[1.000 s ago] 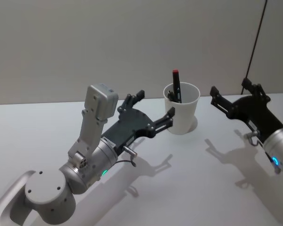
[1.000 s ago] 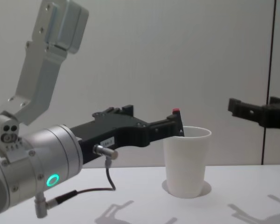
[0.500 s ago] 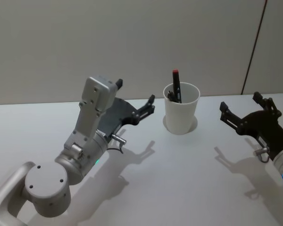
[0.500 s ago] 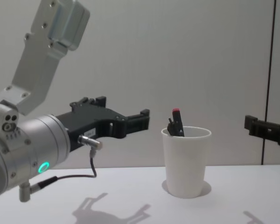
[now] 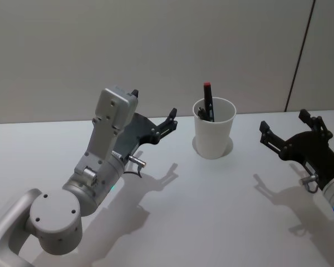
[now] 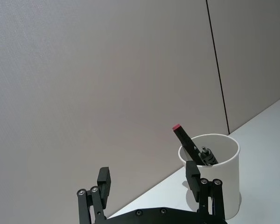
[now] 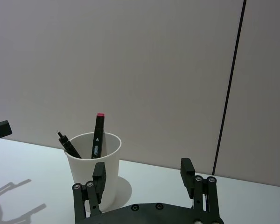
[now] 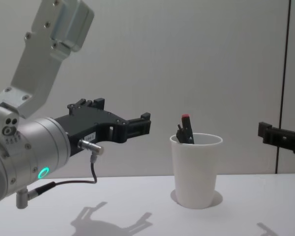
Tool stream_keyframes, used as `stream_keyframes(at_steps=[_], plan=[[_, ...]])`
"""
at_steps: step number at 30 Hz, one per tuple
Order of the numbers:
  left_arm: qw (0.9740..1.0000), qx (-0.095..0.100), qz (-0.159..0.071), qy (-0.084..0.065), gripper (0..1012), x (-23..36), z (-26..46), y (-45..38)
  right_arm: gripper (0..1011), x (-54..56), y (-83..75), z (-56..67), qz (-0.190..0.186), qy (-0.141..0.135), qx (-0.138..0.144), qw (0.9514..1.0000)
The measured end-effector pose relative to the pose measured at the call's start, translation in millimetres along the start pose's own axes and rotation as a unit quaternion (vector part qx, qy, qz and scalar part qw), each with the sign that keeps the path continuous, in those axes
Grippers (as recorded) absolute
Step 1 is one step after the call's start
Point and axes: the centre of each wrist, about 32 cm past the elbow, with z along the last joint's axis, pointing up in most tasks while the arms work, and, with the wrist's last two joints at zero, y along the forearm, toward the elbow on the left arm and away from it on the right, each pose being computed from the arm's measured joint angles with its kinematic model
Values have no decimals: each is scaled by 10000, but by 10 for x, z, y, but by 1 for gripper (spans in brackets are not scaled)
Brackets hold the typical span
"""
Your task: Place the pen into the pen holder.
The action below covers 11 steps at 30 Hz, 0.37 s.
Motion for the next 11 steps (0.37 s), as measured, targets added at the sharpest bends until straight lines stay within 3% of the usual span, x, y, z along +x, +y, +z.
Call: stream_keyframes(at_steps=[11], plan=[[10000,0,2,3,1001,-1,-1,0,1001,-1,0,0,3,0,2,10000]])
